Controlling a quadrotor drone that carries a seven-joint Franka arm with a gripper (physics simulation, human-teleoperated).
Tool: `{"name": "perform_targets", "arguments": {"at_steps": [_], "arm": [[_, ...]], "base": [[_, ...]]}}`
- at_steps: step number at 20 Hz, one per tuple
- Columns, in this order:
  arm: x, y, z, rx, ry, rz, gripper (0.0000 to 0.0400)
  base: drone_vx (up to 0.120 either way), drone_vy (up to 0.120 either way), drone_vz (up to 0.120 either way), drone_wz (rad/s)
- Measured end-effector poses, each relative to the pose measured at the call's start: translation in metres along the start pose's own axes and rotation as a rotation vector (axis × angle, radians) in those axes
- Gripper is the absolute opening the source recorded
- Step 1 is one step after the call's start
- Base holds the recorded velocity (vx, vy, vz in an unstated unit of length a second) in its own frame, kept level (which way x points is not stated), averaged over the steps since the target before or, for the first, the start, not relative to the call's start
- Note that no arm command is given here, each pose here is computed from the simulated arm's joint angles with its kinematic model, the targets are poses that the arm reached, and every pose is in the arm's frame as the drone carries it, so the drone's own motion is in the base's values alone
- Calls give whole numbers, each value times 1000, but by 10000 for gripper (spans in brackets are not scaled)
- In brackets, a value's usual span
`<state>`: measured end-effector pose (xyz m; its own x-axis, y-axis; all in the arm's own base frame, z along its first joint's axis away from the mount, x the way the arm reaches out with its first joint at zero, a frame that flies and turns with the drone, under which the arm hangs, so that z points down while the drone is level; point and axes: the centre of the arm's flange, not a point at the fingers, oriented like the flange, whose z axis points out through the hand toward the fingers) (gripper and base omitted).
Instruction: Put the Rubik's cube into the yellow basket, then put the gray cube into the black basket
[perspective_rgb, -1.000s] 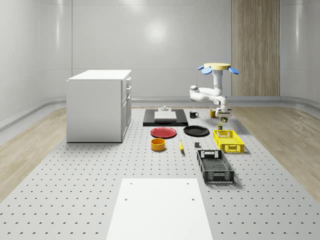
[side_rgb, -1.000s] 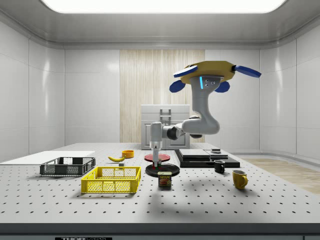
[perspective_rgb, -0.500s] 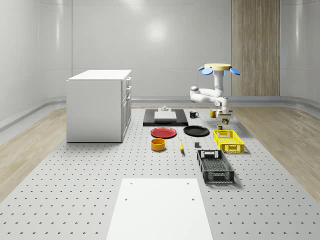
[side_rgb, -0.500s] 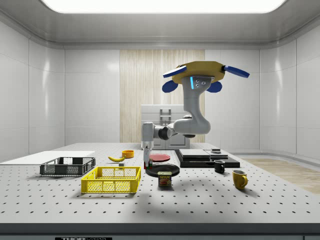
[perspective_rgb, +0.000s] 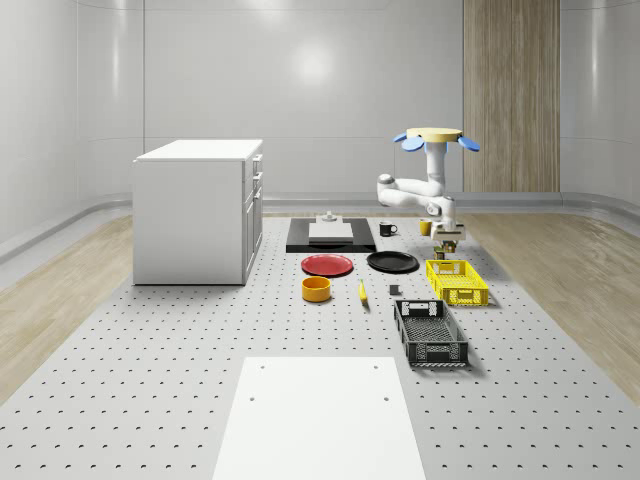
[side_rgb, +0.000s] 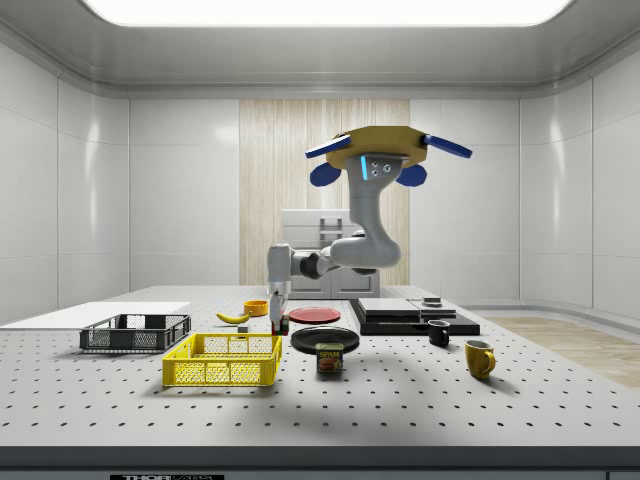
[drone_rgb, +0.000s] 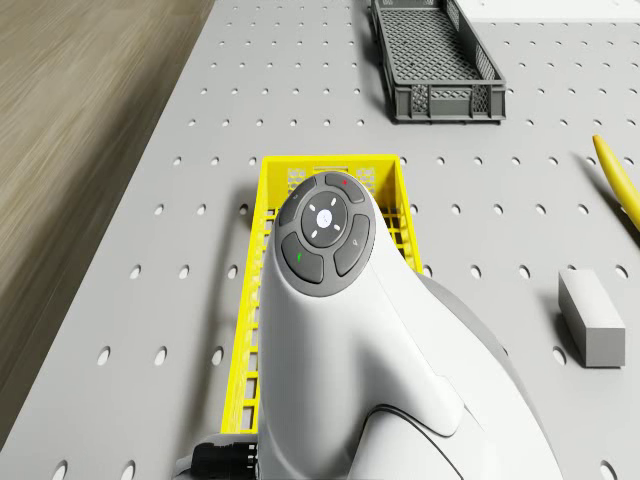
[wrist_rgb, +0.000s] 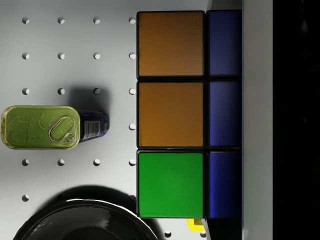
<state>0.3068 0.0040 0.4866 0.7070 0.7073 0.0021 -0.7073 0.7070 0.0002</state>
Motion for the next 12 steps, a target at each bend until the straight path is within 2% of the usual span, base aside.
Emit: {"name": "perform_targets", "arguments": {"at_steps": [12], "arm": [[0,0,0,0,0,0,325]], "base": [[120,0,0,0]]}}
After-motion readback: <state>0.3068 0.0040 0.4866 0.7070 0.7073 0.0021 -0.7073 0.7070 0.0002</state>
